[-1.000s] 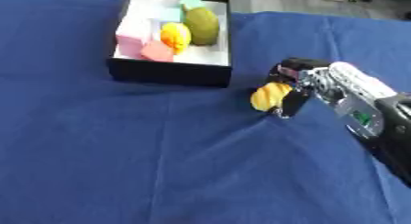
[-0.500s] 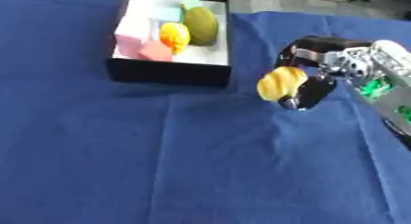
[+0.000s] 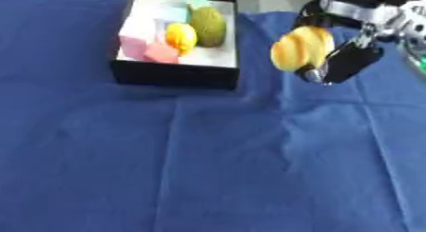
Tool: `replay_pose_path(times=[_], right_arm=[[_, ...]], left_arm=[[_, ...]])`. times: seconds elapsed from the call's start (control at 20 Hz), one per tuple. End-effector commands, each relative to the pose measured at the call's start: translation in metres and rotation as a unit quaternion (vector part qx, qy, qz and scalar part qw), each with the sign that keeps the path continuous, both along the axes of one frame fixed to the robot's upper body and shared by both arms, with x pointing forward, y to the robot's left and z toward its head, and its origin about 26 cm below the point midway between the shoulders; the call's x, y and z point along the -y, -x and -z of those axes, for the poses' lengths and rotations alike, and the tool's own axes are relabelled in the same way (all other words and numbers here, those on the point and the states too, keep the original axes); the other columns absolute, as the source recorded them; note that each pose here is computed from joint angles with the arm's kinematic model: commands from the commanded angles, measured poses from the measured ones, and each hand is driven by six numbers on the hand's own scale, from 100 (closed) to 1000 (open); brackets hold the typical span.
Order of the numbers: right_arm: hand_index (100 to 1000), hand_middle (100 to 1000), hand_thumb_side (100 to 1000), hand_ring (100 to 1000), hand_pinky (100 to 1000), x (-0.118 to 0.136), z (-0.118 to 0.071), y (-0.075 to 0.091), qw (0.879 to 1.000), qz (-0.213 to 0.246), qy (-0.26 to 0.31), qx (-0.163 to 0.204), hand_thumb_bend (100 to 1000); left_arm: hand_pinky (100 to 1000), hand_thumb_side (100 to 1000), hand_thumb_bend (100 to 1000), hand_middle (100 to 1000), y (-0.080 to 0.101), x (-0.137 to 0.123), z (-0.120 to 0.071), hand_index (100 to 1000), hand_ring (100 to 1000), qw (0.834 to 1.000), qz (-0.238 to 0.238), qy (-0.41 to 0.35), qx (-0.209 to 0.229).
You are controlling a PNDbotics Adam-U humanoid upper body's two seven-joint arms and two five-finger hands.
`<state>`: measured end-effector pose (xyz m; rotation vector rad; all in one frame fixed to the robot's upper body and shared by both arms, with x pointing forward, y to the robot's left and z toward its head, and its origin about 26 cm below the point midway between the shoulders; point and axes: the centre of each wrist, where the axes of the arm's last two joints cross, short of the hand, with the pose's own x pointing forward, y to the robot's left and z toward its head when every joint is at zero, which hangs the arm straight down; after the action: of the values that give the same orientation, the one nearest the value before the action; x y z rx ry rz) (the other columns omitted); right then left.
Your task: Pick up objects on the table and place them in the box.
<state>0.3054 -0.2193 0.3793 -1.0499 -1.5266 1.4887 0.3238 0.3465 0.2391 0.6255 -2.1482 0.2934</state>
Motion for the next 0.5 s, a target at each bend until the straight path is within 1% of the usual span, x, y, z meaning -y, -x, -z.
replay_pose_path(times=[0.05,0.15,0.3,0.4,0.5], right_arm=[[736,650,100,766,817,-0.022,-0.017,-0.021,1.000,0.007,-0.005,0.017,329],[736,653,100,768,820,-0.047,-0.021,-0.046,1.000,0.001,-0.004,0.020,324],[738,658,100,771,823,-0.081,-0.015,-0.083,1.000,-0.004,0.006,0.020,321],[740,662,100,774,824,-0.096,-0.009,-0.102,1.000,-0.001,0.014,0.027,320],[742,663,100,775,824,-0.105,-0.001,-0.115,0.999,0.003,0.021,0.033,321]], left_arm=[[763,547,106,770,0.003,-0.003,-0.013,794,783,1.000,-0.002,-0.014,0.016],[764,545,107,771,0.002,-0.001,-0.014,794,784,1.000,0.003,-0.015,0.018],[764,541,110,771,0.001,0.002,-0.017,794,784,1.000,0.009,-0.016,0.022],[765,539,112,771,0.001,0.005,-0.019,794,785,0.999,0.013,-0.017,0.025],[765,536,115,771,0.000,0.006,-0.021,793,785,0.999,0.015,-0.017,0.029]])
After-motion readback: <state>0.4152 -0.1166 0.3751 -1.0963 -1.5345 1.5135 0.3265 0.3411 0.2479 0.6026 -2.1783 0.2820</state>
